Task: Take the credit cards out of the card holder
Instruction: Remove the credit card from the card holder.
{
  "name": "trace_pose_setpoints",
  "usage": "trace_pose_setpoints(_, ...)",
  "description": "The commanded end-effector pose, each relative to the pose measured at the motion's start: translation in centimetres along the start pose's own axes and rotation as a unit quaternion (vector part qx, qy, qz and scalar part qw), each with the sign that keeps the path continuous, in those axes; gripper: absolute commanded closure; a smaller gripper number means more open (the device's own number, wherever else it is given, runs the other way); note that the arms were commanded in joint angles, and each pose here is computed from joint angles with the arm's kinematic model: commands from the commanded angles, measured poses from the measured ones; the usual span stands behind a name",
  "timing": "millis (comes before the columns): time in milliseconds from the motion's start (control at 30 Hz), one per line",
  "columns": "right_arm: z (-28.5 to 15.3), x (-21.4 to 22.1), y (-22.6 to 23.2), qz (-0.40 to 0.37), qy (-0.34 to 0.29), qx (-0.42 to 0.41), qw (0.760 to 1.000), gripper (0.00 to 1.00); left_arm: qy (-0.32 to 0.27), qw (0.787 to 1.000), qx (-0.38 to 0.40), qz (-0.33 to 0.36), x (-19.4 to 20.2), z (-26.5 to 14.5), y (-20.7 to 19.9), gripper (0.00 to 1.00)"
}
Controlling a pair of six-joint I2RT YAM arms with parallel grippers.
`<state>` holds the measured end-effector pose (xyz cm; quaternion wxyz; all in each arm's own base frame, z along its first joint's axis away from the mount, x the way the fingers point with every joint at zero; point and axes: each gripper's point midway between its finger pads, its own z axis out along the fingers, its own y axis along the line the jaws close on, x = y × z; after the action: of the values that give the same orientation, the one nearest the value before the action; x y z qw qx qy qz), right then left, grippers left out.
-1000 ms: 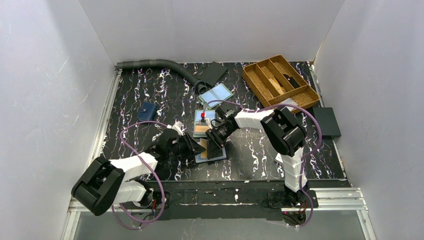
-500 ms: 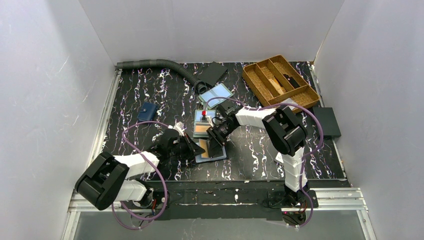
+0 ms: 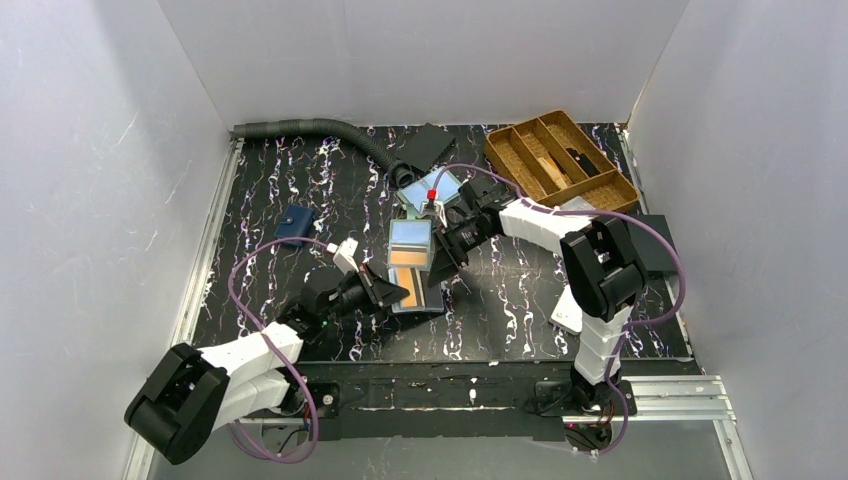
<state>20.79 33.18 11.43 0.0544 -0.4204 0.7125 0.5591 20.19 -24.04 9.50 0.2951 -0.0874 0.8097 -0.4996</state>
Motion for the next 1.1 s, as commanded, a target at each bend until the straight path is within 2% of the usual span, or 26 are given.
trace_pose_setpoints(0, -0.3, -1.0, 2.7, -0.014, -0.020, -0.049, 0.999, 0.50, -0.025, 0.996, 0.079, 0.034, -1.5, -0.2, -3.7, 1.00)
trace_pose_setpoints(300, -0.6, -1.4, 3.1, -0.005, -0.034, -0.057, 0.998, 0.50, -0.041, 0.991, 0.124, 0.041, -2.2, -0.4, -5.6, 1.00)
trace_pose_setpoints(633, -0.6, -1.9, 4.4, 0.021, -0.049, -0.103, 0.993, 0.55, -0.033, 0.990, 0.131, 0.030, -1.8, 0.0, -5.4, 1.00)
trace_pose_setpoints(667, -0.6, -1.9, 4.5, 0.022, -0.049, -0.105, 0.993, 0.57, -0.033, 0.991, 0.130, 0.030, -1.8, 0.0, -5.3, 1.00)
trace_pose_setpoints(767, -0.6, -1.8, 4.5, 0.027, -0.047, -0.111, 0.992, 0.75, -0.038, 0.991, 0.124, 0.026, -1.8, 0.1, -4.8, 1.00)
trace_pose_setpoints(867, -0.5, -1.7, 4.4, 0.030, -0.046, -0.112, 0.992, 0.88, -0.047, 0.992, 0.114, 0.021, -1.9, -0.1, -4.2, 1.00)
trace_pose_setpoints(967, -0.4, -1.5, 4.2, 0.032, -0.045, -0.112, 0.992, 0.99, -0.053, 0.993, 0.103, 0.010, -1.7, -0.2, -3.4, 0.94)
trace_pose_setpoints(1067, -0.4, -1.4, 4.0, 0.032, -0.043, -0.111, 0.992, 0.99, -0.051, 0.994, 0.095, 0.000, -1.4, -0.2, -2.8, 0.80)
